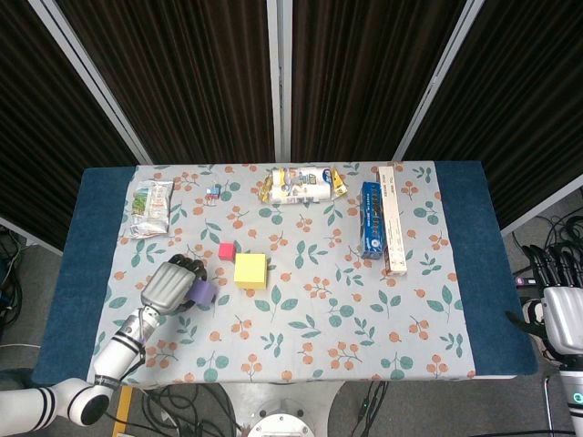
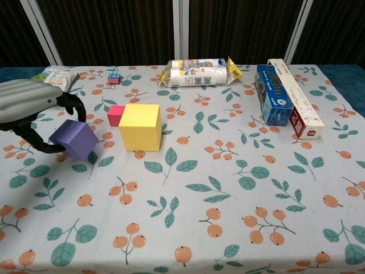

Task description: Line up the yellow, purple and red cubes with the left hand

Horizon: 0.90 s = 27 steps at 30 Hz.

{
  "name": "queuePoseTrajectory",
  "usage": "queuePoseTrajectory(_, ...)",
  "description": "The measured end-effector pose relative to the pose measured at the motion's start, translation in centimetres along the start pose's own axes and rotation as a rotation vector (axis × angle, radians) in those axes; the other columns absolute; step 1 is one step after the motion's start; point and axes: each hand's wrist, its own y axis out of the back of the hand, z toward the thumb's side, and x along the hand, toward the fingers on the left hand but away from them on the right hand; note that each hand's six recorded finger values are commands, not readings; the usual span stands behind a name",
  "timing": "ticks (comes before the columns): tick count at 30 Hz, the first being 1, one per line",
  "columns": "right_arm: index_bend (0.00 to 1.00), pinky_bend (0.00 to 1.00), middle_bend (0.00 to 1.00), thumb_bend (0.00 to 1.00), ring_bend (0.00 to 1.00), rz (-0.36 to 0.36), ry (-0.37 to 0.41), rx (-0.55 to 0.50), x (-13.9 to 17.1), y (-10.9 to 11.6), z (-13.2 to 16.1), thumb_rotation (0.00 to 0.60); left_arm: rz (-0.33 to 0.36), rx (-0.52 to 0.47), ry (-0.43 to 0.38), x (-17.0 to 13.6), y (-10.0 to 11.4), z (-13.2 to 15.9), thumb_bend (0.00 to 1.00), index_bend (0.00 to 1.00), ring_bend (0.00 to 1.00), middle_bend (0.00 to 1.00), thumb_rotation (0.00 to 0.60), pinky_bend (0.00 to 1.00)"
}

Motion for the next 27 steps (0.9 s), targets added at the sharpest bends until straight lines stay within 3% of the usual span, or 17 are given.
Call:
queuePoseTrajectory(4,0.00,0.03,0.07,0.00,0.00,0.002,0.001,0.000,0.0,-0.1,0.0,0.600,-0.013,-0.040,-0.058,-0.7,0.5,2.2,0.30,0.53,0.50,0.55,0.600,0.48)
queuePoseTrajectory(10,0.00,0.03,0.07,0.00,0.00,0.000,-0.007,0.001,0.2,0.1,-0.3,0.600,-0.025,-0.016,-0.113,-0.4,0.9,4.7,0.30,0.53,0.63,0.63,0.600,0.69)
queuePoseTrajectory(13,0.00,0.03,0.07,0.00,0.00,0.002,-0.011,0.001,0.3,0.0,-0.5,0.600,-0.039,-0.011,-0.128,-0.1,0.9,5.7,0.30,0.53,0.66,0.66,0.600,0.74)
queuePoseTrajectory(20,0.00,0.03,0.07,0.00,0.00,0.005,-0.012,-0.002,0.3,0.0,-0.6,0.600,-0.010,0.087,-0.185,0.6,0.8,7.5,0.29,0.53,0.66,0.65,0.600,0.73)
queuePoseTrajectory(27,0.00,0.03,0.07,0.00,0.00,0.007,-0.015,-0.003,0.5,-0.1,-0.7,0.600,0.048,0.252,-0.332,0.7,0.8,9.6,0.29,0.53,0.64,0.62,0.600,0.68)
